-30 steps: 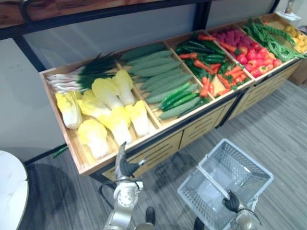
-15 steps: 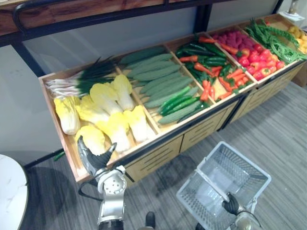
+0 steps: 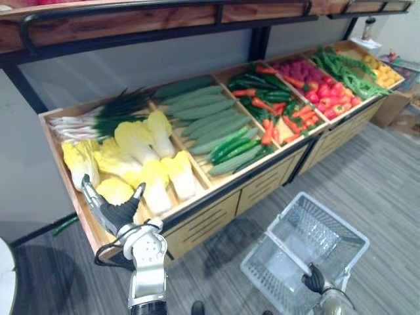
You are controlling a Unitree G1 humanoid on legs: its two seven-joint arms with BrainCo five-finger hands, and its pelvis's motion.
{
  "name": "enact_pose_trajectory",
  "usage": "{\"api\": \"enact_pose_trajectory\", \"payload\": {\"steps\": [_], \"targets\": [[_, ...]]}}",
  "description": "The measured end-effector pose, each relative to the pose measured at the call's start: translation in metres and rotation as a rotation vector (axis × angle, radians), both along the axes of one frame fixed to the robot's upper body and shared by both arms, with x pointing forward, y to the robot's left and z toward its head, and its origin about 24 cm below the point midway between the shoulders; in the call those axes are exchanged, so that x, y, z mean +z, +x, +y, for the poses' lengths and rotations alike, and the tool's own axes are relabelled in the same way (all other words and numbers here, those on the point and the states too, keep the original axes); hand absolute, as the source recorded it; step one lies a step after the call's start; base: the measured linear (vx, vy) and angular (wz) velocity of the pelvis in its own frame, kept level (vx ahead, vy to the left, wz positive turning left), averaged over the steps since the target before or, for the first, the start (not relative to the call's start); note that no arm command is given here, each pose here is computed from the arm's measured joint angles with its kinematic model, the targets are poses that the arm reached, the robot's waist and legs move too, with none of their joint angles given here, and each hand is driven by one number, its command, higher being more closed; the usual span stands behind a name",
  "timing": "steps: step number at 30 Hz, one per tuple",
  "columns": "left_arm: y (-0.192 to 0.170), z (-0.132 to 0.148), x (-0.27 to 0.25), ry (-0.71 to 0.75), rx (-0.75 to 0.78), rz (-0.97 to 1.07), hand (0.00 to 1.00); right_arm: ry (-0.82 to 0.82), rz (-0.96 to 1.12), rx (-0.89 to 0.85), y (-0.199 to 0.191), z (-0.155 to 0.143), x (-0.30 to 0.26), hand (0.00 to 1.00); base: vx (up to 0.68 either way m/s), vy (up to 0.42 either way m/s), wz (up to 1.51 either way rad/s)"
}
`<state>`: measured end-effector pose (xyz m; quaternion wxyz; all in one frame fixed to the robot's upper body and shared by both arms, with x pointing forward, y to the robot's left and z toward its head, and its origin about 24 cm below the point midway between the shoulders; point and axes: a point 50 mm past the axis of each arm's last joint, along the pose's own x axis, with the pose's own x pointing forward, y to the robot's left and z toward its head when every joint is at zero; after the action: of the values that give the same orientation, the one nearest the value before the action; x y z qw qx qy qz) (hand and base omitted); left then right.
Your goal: Pick vegetable in the basket
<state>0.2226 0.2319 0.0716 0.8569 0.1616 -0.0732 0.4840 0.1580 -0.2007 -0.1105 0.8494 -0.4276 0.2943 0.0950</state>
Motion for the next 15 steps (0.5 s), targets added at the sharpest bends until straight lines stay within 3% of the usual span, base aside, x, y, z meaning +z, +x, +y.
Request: {"api": "enact_pose_trajectory", "payload": {"steps": [7, 15], "targets": [[0.0, -0.002, 0.008, 0.004, 0.055, -0.053, 0.0, -0.012, -0.029, 0.079, 0.022, 0.011, 0.005, 1.0, 0.0, -0.031, -0.08], [-0.01, 0.019, 0.002, 0.012, 0.163, -0.019, 0.0, -0.013, -0.033, 0.073, 0.022, 0.009, 0.006, 1.0, 0.07, -0.062, 0.33]]}}
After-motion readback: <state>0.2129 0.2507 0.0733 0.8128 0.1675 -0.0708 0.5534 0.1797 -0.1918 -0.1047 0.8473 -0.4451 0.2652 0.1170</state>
